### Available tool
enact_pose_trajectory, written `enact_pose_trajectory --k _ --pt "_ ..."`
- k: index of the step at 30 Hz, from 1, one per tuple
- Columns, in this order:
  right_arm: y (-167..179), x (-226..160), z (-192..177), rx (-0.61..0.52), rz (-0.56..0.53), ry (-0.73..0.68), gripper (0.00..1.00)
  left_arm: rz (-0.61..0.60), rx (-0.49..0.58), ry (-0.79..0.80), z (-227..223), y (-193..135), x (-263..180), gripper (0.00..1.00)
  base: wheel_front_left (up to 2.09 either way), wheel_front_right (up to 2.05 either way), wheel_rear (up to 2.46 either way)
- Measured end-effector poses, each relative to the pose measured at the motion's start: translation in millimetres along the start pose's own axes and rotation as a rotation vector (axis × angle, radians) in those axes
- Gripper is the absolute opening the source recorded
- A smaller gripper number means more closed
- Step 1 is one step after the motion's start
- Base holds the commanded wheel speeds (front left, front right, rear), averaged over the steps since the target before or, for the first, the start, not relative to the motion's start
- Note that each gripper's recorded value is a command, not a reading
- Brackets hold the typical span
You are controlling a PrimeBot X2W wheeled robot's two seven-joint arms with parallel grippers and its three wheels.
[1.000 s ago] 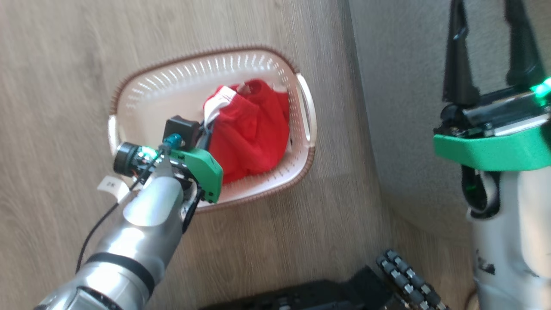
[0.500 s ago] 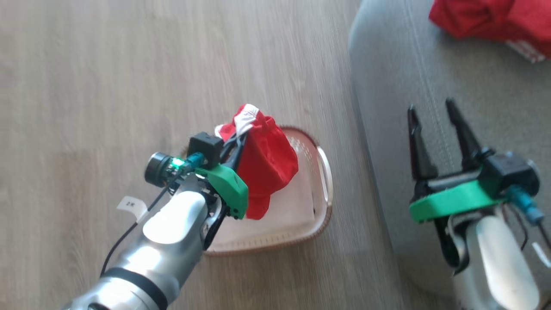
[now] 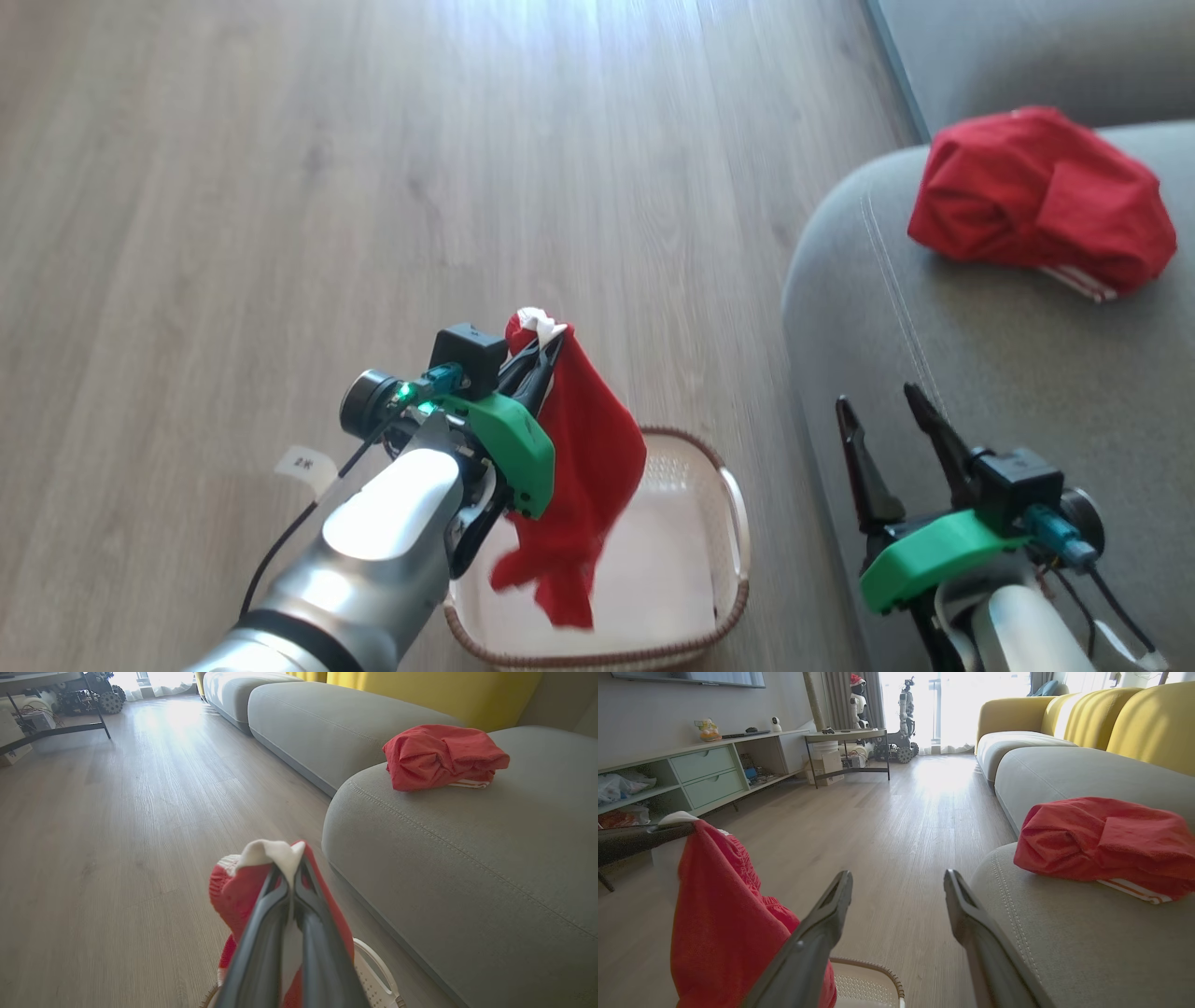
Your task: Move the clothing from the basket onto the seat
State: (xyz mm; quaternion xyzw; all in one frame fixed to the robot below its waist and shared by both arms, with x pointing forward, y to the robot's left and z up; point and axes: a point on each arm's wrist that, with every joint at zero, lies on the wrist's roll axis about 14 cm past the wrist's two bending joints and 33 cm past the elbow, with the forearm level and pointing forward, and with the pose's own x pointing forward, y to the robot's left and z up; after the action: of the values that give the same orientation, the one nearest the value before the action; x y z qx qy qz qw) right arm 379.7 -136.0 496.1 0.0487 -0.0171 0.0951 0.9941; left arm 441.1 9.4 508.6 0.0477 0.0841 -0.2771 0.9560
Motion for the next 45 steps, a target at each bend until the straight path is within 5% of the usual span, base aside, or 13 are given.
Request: enact_pose_trajectory --k 18,27,42,43,45 --pt "64 -7 -6 -0.049 0.196 0.030 1.00 -0.018 0.098 -0.120 78 -10 -28 0.00 0.00 0.00 0.00" --pt "90 27 11 -0.171 0.296 0.005 1.00 -0.046 0.113 -0.210 109 -24 -38 0.00 0.00 0.00 0.00" --pt "138 48 -1 -0.215 0.448 0.076 1.00 -0.076 0.131 -0.290 139 -37 -61 0.00 0.00 0.00 0.00" --pt "142 49 -1 -0.215 0.460 0.077 0.95 -0.071 0.131 -0.295 140 -36 -62 0.00 0.00 0.00 0.00" --pt "147 51 -3 -0.207 0.474 0.088 0.36 -0.056 0.131 -0.289 138 -30 -64 0.00 0.00 0.00 0.00"
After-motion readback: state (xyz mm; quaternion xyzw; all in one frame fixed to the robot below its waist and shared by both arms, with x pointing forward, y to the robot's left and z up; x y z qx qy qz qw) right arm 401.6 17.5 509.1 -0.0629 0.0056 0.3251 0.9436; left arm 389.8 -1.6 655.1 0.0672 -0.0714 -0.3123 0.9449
